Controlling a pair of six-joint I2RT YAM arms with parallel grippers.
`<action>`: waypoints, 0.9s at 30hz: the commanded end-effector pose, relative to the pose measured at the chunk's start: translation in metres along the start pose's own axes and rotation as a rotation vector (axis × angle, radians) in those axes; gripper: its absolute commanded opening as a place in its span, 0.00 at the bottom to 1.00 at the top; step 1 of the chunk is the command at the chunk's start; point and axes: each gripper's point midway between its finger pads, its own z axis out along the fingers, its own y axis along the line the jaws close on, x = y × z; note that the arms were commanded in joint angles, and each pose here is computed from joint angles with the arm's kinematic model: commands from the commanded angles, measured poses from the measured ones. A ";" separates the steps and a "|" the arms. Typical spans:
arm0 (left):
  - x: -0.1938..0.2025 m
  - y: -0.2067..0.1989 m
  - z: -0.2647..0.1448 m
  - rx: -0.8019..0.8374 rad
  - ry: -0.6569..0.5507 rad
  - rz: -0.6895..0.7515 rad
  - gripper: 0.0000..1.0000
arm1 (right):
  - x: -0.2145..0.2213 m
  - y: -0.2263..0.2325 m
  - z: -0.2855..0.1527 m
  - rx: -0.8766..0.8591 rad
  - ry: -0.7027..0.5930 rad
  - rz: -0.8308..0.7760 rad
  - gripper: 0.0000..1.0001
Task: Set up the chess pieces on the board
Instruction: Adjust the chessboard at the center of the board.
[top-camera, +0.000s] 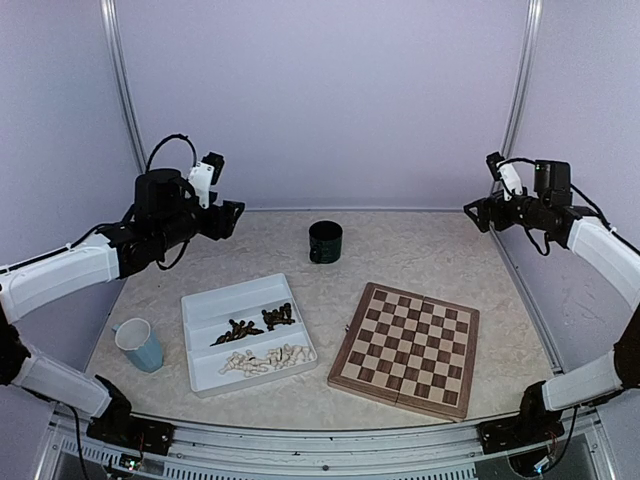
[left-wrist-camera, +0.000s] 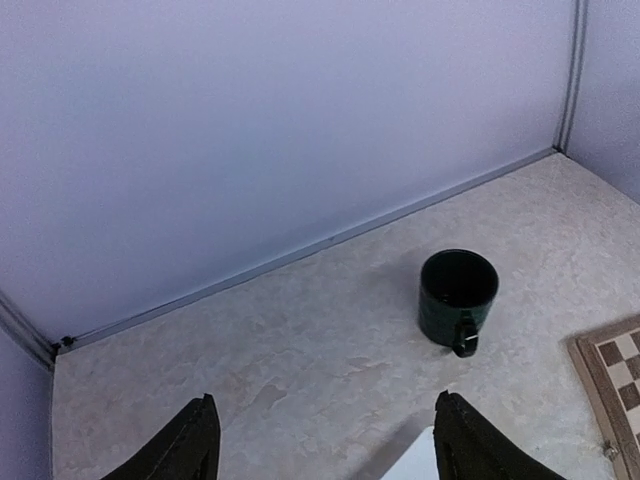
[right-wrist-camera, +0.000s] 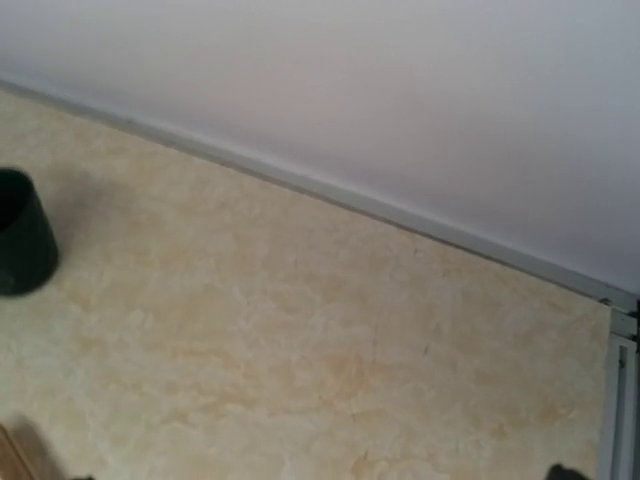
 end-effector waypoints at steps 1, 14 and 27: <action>0.008 -0.077 -0.009 0.232 -0.006 0.164 0.73 | 0.024 0.010 0.004 -0.081 0.053 -0.081 0.98; 0.138 -0.269 -0.086 0.834 0.247 0.499 0.73 | 0.116 0.022 0.063 -0.262 0.335 -0.057 0.86; 0.218 -0.338 -0.102 0.915 0.291 0.865 0.79 | 0.187 0.068 0.100 -0.452 0.513 -0.023 0.72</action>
